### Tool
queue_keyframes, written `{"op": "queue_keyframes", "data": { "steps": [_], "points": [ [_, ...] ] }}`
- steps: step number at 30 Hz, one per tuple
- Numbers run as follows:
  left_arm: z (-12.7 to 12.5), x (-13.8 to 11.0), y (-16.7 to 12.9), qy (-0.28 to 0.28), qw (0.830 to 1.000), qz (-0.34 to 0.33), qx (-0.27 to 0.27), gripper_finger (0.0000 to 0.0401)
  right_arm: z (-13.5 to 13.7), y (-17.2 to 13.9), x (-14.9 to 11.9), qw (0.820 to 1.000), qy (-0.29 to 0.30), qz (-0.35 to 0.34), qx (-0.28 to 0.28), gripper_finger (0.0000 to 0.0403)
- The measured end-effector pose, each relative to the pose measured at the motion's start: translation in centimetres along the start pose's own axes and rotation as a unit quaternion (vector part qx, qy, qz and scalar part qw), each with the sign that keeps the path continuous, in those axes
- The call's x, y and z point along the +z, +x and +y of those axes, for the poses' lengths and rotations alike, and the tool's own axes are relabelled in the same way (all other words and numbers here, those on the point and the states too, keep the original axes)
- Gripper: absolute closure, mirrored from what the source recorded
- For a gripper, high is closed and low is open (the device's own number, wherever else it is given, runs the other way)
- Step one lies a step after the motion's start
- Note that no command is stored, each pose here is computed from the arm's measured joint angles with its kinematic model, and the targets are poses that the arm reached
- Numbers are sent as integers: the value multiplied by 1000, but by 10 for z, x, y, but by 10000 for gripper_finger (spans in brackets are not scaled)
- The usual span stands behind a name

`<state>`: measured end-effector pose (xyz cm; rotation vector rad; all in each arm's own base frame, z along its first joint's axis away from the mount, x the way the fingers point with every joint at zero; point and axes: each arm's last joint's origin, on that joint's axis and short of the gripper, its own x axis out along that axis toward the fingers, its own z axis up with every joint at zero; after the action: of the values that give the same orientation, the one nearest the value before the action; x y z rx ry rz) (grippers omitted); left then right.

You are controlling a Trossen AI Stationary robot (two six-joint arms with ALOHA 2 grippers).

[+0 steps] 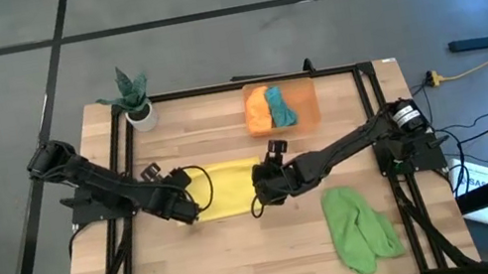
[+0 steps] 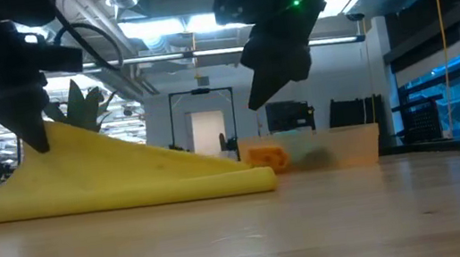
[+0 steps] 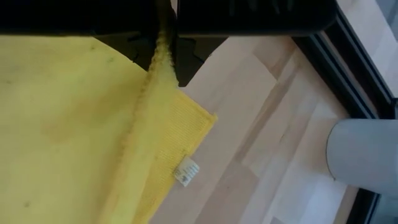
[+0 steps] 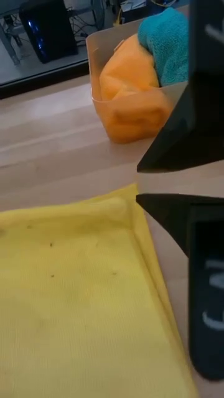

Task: Roll microfiber towels into tight, uniform cylinder then place into a basket
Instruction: Roll the yellow microfiber towel

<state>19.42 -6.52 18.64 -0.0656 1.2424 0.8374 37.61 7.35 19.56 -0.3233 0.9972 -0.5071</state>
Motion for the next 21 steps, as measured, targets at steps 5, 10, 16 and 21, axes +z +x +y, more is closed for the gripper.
{"op": "queue_keyframes", "data": {
  "steps": [5,10,16,21],
  "points": [
    [3,6,4,22,1000,4,2,399,0,0,0,1000,0,0,0,298],
    [5,10,7,33,999,8,3,374,0,0,0,1000,0,0,0,269],
    [6,15,10,37,999,7,0,329,0,0,0,1000,1,-1,0,258],
    [8,18,12,27,1000,11,2,316,3,0,2,999,8,-1,44,257]
  ]
}}
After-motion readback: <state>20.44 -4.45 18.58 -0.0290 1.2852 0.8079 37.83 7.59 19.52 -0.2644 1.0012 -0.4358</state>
